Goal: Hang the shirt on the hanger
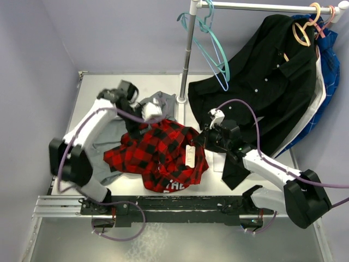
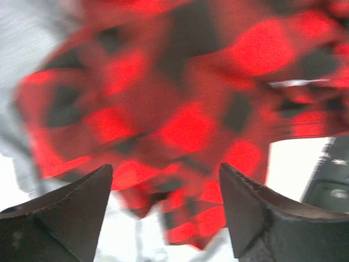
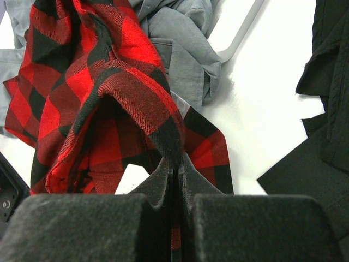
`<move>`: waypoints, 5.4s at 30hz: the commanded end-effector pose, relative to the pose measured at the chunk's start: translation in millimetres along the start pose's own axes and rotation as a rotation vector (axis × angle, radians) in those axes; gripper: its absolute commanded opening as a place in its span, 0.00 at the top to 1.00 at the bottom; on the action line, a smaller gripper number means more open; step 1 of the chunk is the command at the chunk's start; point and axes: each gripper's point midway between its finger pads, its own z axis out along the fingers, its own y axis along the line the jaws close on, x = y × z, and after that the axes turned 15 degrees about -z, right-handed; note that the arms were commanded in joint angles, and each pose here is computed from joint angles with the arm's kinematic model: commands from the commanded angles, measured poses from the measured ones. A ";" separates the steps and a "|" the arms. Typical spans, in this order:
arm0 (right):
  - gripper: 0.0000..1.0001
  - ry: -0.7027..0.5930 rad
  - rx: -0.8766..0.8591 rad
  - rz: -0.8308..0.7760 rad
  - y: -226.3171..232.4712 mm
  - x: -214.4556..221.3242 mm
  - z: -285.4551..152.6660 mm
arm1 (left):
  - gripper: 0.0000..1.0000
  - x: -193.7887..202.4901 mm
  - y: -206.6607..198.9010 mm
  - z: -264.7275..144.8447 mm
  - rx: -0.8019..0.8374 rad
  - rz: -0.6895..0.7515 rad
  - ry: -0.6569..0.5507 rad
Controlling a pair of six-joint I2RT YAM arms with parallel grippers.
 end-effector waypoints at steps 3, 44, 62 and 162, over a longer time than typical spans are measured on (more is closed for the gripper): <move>1.00 -0.016 -0.041 -0.054 4.0 -14.1 7.7 | 0.14 22.9 -119.1 -12.4 0.023 0.077 -0.007; 0.04 -0.615 0.288 -0.377 18.5 -286.8 -188.6 | 1.00 61.9 -77.9 14.6 -0.164 0.041 0.131; 0.15 -0.716 0.351 -0.216 -108.4 -428.9 -184.2 | 1.00 6.4 -4.0 -7.0 -0.191 0.048 0.018; 1.00 -0.488 0.314 -0.015 24.8 -142.5 -291.9 | 0.01 -103.7 -128.7 23.7 -0.281 -0.036 -0.151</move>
